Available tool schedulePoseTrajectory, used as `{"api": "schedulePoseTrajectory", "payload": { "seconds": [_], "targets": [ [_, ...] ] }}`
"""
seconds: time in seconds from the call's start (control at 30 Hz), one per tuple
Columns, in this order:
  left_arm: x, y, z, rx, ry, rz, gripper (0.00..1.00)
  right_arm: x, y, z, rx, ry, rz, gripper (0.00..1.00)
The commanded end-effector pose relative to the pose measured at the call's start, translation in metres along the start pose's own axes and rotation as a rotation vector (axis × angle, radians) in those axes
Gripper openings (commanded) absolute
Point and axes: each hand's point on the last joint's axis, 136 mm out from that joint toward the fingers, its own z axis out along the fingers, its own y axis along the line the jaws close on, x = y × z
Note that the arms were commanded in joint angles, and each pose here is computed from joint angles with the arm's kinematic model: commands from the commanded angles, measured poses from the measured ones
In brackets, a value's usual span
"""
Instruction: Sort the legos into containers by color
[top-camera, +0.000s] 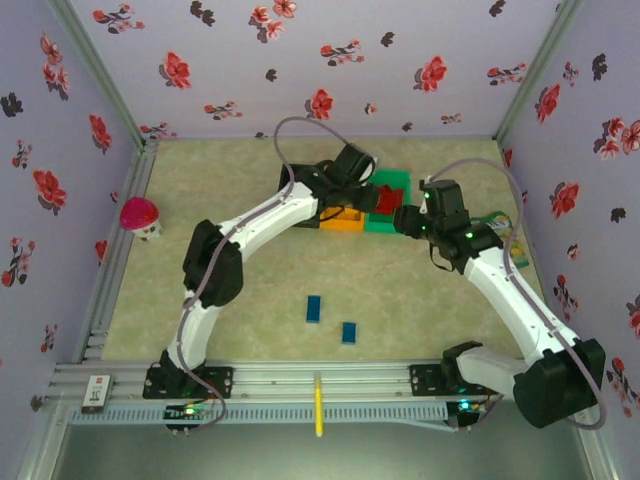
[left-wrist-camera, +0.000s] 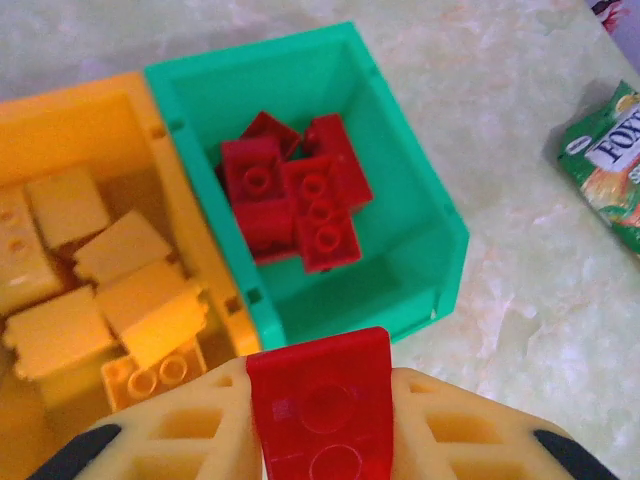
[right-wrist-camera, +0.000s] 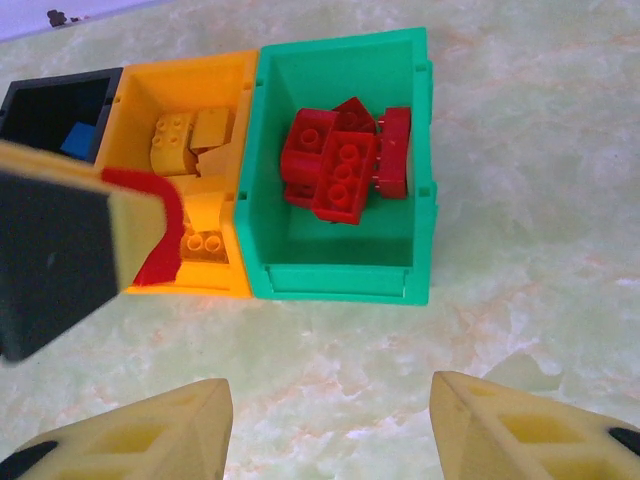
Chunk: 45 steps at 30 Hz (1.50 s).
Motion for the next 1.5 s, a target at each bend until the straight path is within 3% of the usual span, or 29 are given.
{"api": "schedulePoseTrajectory", "payload": {
  "seconds": [0.0,0.2,0.3,0.4,0.7,1.0,1.27,1.47],
  "targets": [
    [-0.007,-0.002,0.018,0.040,0.009,0.018,0.25,-0.003,-0.008,-0.014,0.036,-0.020,0.030,0.56],
    [-0.040,-0.008,0.048,0.108,-0.097,-0.020,0.27,0.002,-0.011,-0.024,0.032,-0.027,0.054,0.56],
    [-0.056,0.002,0.069,0.120,-0.178,-0.057,0.59,0.007,-0.013,-0.027,0.032,-0.020,0.061,0.55],
    [-0.068,0.013,0.077,0.143,-0.213,-0.100,0.69,0.012,-0.015,-0.030,0.037,-0.008,0.062,0.55],
    [-0.074,0.021,0.033,0.132,-0.246,-0.039,0.70,0.025,-0.021,-0.022,0.059,0.021,0.060,0.56],
    [-0.055,0.035,-0.015,0.056,-0.220,-0.003,0.70,0.028,-0.018,-0.014,0.048,0.043,0.052,0.57],
    [-0.009,0.058,-0.057,-0.050,-0.120,0.002,0.71,0.034,-0.012,-0.013,0.036,0.095,0.031,0.58],
    [0.042,0.073,-0.100,-0.073,-0.135,0.018,0.72,0.046,0.008,-0.015,-0.007,0.137,0.002,0.58]
  ]
}}
